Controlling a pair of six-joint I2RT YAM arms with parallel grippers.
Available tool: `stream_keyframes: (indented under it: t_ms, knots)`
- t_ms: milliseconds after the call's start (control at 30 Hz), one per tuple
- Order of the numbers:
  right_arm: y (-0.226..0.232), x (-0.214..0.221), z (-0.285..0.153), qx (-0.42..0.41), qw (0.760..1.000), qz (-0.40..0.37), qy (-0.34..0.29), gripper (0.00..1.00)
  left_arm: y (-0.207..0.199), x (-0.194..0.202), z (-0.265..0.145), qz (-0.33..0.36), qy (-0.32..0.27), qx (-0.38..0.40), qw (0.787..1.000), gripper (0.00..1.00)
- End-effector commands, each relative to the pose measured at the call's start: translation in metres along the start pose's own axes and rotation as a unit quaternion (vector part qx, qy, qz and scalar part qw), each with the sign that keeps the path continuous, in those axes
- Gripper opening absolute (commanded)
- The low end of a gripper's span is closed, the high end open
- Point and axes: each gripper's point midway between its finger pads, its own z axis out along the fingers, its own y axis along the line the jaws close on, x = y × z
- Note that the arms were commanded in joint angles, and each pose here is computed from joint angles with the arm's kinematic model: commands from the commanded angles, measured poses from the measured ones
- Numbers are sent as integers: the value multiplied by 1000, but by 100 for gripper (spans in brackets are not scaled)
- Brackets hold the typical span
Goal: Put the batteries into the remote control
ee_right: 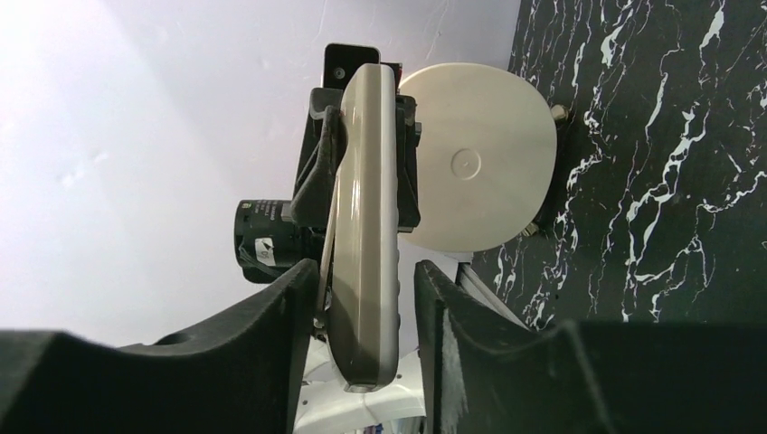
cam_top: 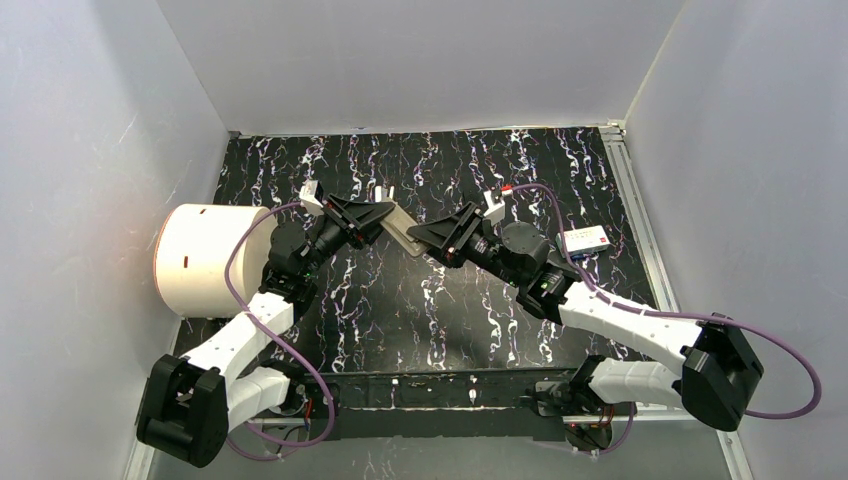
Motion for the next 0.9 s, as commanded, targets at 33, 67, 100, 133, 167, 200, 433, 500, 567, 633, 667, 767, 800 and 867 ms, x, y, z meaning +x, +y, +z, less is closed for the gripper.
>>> stream_keyframes:
  t_ms: [33, 67, 100, 133, 167, 200, 433, 500, 567, 633, 667, 767, 800, 867]
  knots:
    - [7, 2, 1, -18, 1000, -15, 11, 47, -27, 6, 0, 15, 19, 36, 999, 0]
    - [6, 2, 1, -15, 1000, -15, 11, 46, -28, 7, 0, 17, 21, 37, 999, 0]
    - [4, 2, 1, -13, 1000, -16, 10, 45, -30, 8, 0, 19, 22, 39, 999, 0]
    - [3, 2, 1, -10, 1000, -17, 9, 44, -30, 8, 0, 20, 23, 40, 999, 0]
    - [0, 1, 1, -6, 1000, -19, 8, 42, -31, 8, 0, 21, 23, 41, 999, 0]
    - [-1, 1, 2, -3, 1000, -22, 6, 42, -32, 8, 0, 22, 24, 41, 999, 0]
    - [-19, 2, 4, 32, 999, -40, 9, 37, -37, 13, 0, 29, 37, 46, 998, 0]
    - [-22, 3, 4, 35, 998, -44, 13, 39, -40, 15, 0, 39, 45, 50, 997, 0]
    - [-16, 4, 3, 24, 998, -50, 16, 52, -39, 19, 0, 53, 57, 47, 996, 0]
    - [-5, 3, 1, 6, 998, -64, 19, 64, -37, 26, 1, 77, 83, 41, 993, 0]
    - [2, 2, 0, -6, 997, -73, 23, 69, -34, 29, 1, 92, 97, 37, 990, 0]
    - [24, 5, -5, -49, 992, -107, 53, 79, -24, 39, -3, 129, 135, 28, 982, 0]
    - [29, 8, -7, -63, 988, -120, 68, 80, -21, 43, -5, 142, 149, 27, 978, 0]
    - [34, 18, -10, -81, 978, -158, 108, 80, -18, 51, -9, 158, 177, 28, 971, 0]
